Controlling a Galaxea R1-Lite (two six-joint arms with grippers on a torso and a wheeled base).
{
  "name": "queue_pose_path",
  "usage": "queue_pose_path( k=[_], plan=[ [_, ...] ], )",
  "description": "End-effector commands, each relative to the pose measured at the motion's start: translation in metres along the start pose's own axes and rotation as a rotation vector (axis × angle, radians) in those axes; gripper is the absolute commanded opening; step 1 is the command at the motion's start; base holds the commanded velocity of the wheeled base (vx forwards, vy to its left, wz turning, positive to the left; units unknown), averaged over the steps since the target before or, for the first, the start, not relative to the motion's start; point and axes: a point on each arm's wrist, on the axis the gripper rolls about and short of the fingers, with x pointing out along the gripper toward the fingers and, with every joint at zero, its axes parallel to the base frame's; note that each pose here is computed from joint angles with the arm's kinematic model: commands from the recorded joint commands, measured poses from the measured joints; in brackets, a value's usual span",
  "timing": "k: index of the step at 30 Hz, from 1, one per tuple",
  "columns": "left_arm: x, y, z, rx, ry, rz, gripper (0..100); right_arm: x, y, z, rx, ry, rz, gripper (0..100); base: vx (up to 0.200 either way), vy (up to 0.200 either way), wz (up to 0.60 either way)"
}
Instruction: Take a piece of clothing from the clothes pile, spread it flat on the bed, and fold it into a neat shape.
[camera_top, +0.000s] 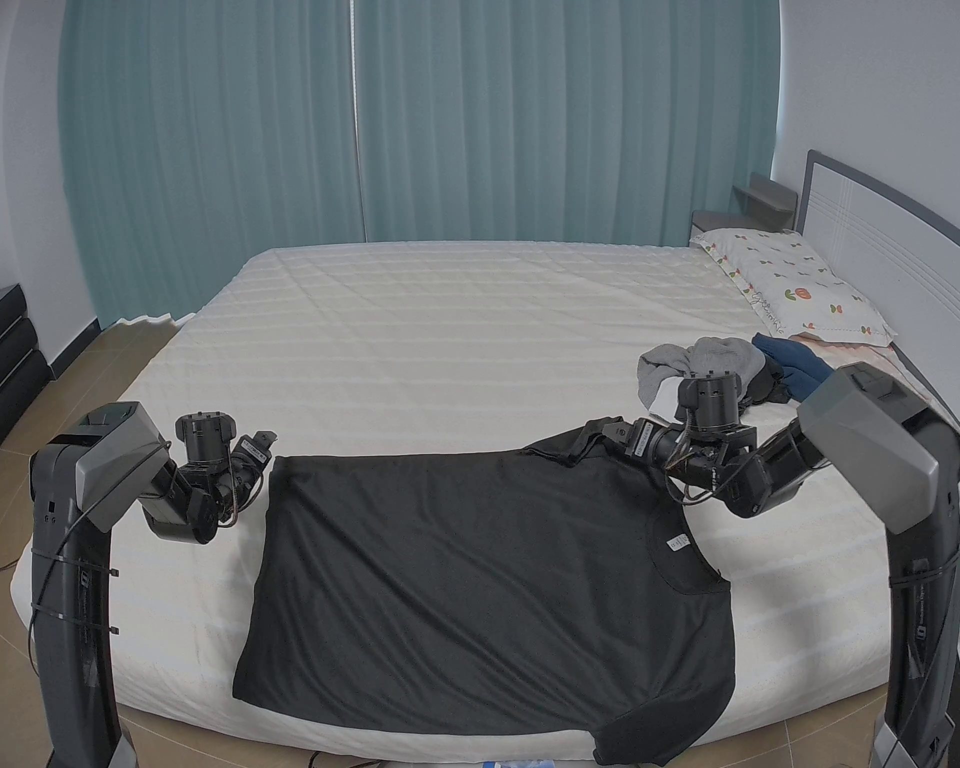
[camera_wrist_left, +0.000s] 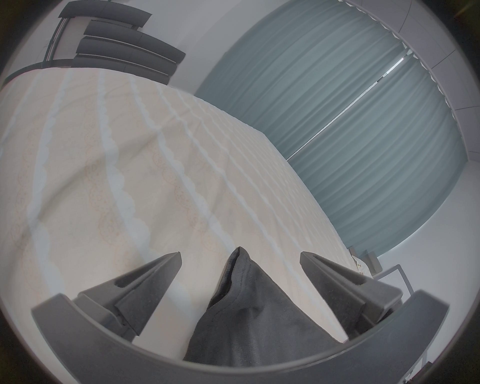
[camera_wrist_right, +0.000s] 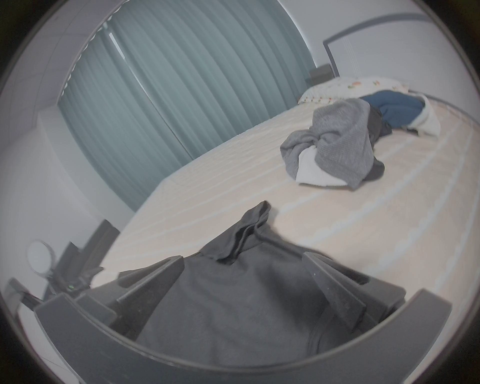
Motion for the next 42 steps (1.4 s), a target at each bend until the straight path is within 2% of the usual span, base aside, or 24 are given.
queue_pose_path(
  k=[1,7,14,15,22,25,41,42],
  plan=[
    [-0.004,0.002,-0.002,-0.003,0.01,0.013,100,0.062,-0.027,-0.038,-0.127,0.02,-0.139,100,0.0,0.0,0.0],
    [-0.005,0.002,-0.004,-0.002,0.014,0.013,100,0.083,-0.036,-0.031,-0.151,-0.043,-0.162,100,0.0,0.0,0.0],
    [-0.005,0.003,-0.006,0.001,0.02,0.016,100,0.09,-0.039,-0.023,-0.143,-0.062,-0.166,100,0.0,0.0,0.0],
    [-0.005,0.003,-0.006,0.002,0.021,0.017,100,0.091,-0.04,-0.023,-0.144,-0.062,-0.167,0,0.0,0.0,0.0],
    [-0.004,0.004,-0.008,0.002,0.022,0.019,100,0.099,-0.044,-0.017,-0.125,-0.101,-0.162,0,0.0,0.0,0.0],
    [-0.003,0.004,-0.012,0.012,0.023,0.021,100,0.104,-0.048,-0.008,-0.095,-0.159,-0.177,0,0.0,0.0,0.0],
    [-0.003,0.004,-0.013,0.014,0.024,0.023,100,0.117,-0.072,-0.005,-0.031,-0.205,-0.193,0,0.0,0.0,0.0],
    [-0.003,0.004,-0.013,0.014,0.024,0.023,100,0.117,-0.071,-0.005,-0.031,-0.208,-0.192,100,0.0,0.0,0.0]
  ],
)
